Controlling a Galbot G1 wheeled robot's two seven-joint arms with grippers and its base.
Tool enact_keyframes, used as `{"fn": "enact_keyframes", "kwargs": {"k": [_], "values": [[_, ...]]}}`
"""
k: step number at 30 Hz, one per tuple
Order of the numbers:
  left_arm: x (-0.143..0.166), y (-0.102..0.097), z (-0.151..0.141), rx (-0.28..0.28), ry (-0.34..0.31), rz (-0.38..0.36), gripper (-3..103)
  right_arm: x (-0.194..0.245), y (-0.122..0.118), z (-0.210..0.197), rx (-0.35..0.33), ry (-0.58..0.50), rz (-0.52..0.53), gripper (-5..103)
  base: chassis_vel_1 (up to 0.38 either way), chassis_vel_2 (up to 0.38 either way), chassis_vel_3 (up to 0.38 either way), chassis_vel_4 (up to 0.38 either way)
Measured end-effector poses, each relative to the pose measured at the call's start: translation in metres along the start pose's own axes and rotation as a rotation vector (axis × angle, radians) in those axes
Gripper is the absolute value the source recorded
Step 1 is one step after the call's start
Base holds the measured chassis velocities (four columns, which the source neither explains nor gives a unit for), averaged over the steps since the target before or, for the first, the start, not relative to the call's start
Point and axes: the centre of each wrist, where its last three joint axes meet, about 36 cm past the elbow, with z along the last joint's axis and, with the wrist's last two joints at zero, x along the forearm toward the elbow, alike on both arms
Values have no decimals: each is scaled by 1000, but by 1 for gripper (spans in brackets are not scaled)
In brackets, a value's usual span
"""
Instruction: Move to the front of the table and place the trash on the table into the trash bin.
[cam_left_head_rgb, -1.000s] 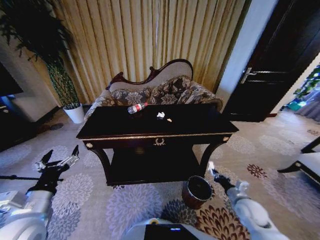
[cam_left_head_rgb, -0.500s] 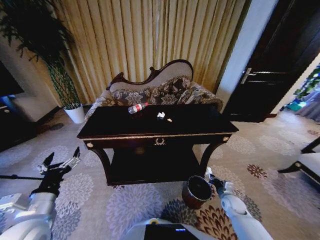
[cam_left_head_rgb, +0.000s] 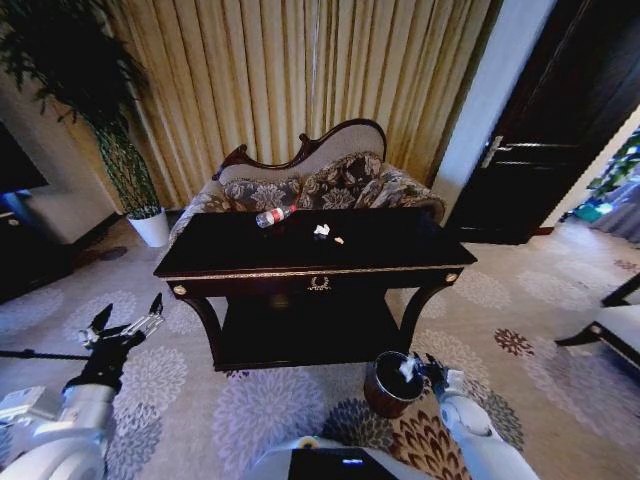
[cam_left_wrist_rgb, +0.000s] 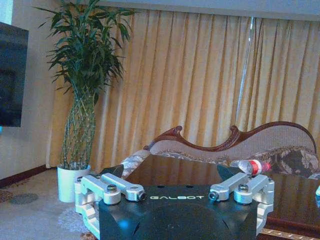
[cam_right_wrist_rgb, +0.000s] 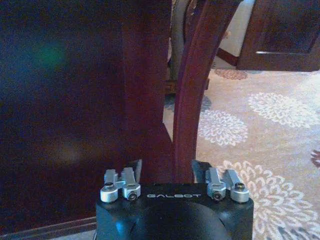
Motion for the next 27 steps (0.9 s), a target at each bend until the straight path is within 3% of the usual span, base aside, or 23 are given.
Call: {"fn": "enact_keyframes", "kwargs": {"k": [1, 6, 8, 10, 17, 20, 27], "values": [[0, 0, 0, 0, 0, 0, 100, 0, 0, 0, 0, 0, 0, 57, 0, 0, 0, 0], [1, 1, 0, -1, 1, -4, 100, 9, -3, -19, -37, -44, 11, 79, 0, 0, 0, 0], [1, 1, 0, -1, 2, -6, 100, 15, -3, -26, -37, -64, 5, 79, 0, 0, 0, 0], [1, 1, 0, -1, -2, -10, 100, 31, -1, -48, -45, -118, -23, 95, 0, 0, 0, 0], [2, 2, 0, -1, -7, -18, 100, 74, 10, -105, -78, -242, -111, 100, 0, 0, 0, 0], [2, 1, 0, 0, -9, -17, 100, 121, 30, -163, -109, -373, -200, 100, 0, 0, 0, 0], [2, 2, -1, -5, -14, -24, 100, 187, 56, -219, -112, -519, -309, 100, 0, 0, 0, 0]]}}
